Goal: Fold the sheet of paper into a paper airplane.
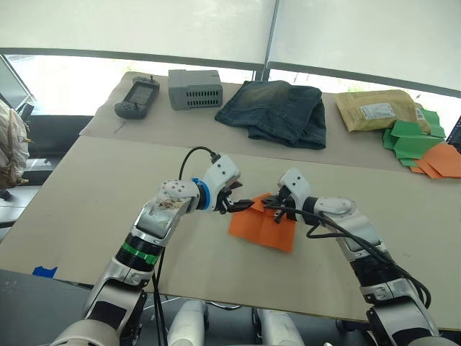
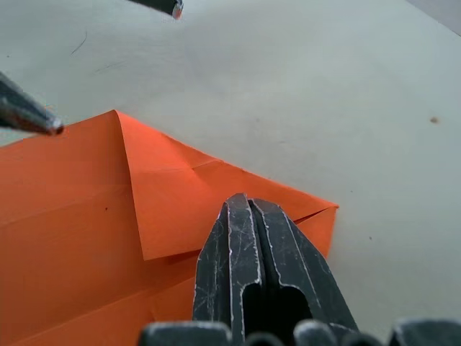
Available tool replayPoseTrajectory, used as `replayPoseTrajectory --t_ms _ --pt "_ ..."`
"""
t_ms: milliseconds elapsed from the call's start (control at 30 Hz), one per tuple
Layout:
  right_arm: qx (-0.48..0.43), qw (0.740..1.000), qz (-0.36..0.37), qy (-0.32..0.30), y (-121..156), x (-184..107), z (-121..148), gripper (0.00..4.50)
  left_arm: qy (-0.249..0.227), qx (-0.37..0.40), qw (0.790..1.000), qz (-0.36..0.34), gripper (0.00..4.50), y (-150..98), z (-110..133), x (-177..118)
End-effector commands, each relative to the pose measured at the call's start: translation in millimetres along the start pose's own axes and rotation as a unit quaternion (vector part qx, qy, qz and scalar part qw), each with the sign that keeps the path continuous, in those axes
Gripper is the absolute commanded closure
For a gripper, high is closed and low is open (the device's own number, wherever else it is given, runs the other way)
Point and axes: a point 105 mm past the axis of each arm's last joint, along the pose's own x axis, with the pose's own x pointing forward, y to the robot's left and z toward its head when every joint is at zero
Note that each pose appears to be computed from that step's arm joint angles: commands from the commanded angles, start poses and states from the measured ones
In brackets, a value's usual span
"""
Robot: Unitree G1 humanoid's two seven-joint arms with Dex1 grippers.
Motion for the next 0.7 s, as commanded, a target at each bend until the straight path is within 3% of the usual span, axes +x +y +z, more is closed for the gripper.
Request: replayPoseTrajectory --t_ms 33,200,300,367,533,700 --pt "-0.004 1.000 0.010 0.012 6.5 3.2 -7.5 4.50 -0.051 -0.003 0.998 0.021 1.31 8.5 29.9 -0.9" --pt "-0.006 1.000 0.010 0.011 8.2 3.7 -6.5 4.50 -0.048 -0.026 0.999 0.001 2.88 4.9 24.2 10.9" --pt "-0.007 1.000 0.009 0.011 8.7 3.9 -7.2 4.50 -0.021 0.005 1.000 0.006 3.91 5.2 13.3 17.1" --pt "-0.013 1.000 0.004 0.010 8.8 3.9 -6.3 4.50 0.015 0.035 0.999 0.000 4.47 2.0 -8.3 23.5" --pt "-0.017 1.000 -0.002 0.000 11.3 4.0 -1.9 4.50 0.014 0.015 1.000 -0.015 4.47 -8.0 -19.7 34.5" --pt "-0.034 0.999 -0.025 -0.025 12.0 7.0 9.1 4.50 0.037 -0.005 0.999 0.003 4.47 -1.6 -37.9 36.9"
